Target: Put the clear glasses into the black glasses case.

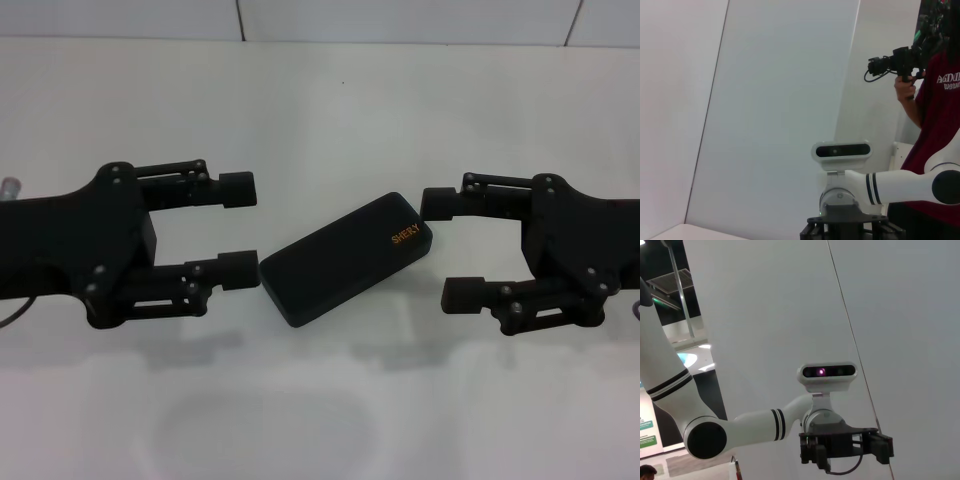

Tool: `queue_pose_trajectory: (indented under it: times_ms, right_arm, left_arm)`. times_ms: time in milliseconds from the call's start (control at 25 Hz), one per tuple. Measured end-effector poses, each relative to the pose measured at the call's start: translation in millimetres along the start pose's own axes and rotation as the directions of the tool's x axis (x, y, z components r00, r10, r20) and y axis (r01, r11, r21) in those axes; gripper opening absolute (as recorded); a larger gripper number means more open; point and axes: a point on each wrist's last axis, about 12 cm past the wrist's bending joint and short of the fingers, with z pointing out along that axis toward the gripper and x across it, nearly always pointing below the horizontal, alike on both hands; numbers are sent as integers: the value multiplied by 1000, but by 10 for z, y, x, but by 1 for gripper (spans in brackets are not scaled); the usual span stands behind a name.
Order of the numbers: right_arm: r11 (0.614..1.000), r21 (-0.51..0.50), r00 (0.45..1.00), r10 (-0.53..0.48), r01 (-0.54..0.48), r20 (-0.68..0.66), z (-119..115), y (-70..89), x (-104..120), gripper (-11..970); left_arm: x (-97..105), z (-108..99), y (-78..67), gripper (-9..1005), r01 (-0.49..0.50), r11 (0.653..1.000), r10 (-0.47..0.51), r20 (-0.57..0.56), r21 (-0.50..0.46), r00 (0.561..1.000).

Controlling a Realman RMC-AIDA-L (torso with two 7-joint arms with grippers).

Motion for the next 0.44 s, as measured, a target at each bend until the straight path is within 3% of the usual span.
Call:
queue_pose_trajectory:
  times_ms: [440]
  right_arm:
    - [1000, -1, 1000, -12, 12, -7, -30, -2, -39, 827]
  left_arm:
    - [39, 20, -5, 707, -2, 1000, 2, -15, 1, 1000]
